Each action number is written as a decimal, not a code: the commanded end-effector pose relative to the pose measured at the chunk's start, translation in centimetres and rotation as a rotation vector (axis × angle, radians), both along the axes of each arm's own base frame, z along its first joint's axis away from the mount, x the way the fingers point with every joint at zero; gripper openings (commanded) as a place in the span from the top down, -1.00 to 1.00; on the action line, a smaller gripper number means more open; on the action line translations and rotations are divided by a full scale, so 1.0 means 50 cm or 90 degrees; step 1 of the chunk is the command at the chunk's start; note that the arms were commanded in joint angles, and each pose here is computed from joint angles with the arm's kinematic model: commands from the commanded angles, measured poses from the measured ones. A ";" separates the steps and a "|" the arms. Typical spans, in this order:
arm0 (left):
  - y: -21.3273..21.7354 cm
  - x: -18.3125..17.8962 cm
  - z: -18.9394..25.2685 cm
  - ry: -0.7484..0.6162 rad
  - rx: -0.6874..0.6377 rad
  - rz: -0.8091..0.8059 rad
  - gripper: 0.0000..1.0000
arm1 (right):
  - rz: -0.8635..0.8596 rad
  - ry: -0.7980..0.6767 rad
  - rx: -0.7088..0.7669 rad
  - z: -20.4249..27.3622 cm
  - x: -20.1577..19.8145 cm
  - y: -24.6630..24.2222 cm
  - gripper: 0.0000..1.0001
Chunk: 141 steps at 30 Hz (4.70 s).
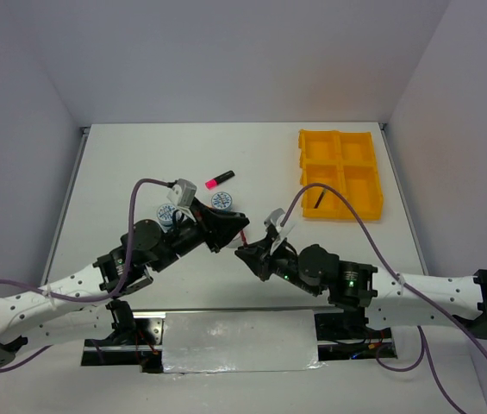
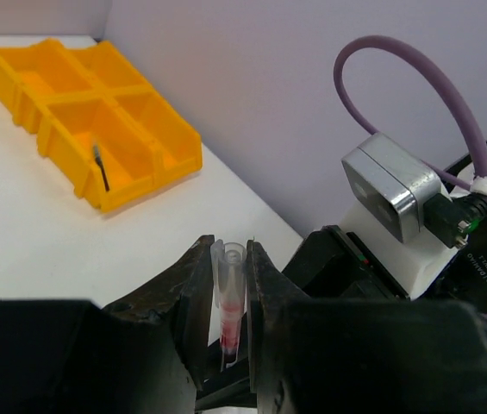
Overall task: Sort the stationery into containers
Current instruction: Close the pen cap on the pen.
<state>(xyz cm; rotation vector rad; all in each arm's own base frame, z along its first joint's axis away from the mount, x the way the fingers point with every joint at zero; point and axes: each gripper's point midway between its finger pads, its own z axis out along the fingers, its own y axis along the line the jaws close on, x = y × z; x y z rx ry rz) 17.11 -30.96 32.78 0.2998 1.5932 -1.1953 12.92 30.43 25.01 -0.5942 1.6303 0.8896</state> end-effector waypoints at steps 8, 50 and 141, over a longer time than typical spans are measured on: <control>-0.014 -0.056 -0.226 0.105 0.134 -0.074 1.00 | -0.036 -0.111 0.242 0.363 0.050 -0.030 1.00; 0.069 -0.014 0.050 -0.051 0.076 0.093 -0.98 | 0.057 -0.004 0.158 0.169 0.038 -0.008 1.00; 0.280 0.117 0.337 0.007 0.011 0.402 -0.99 | -0.065 0.156 -0.001 0.009 0.182 -0.024 1.00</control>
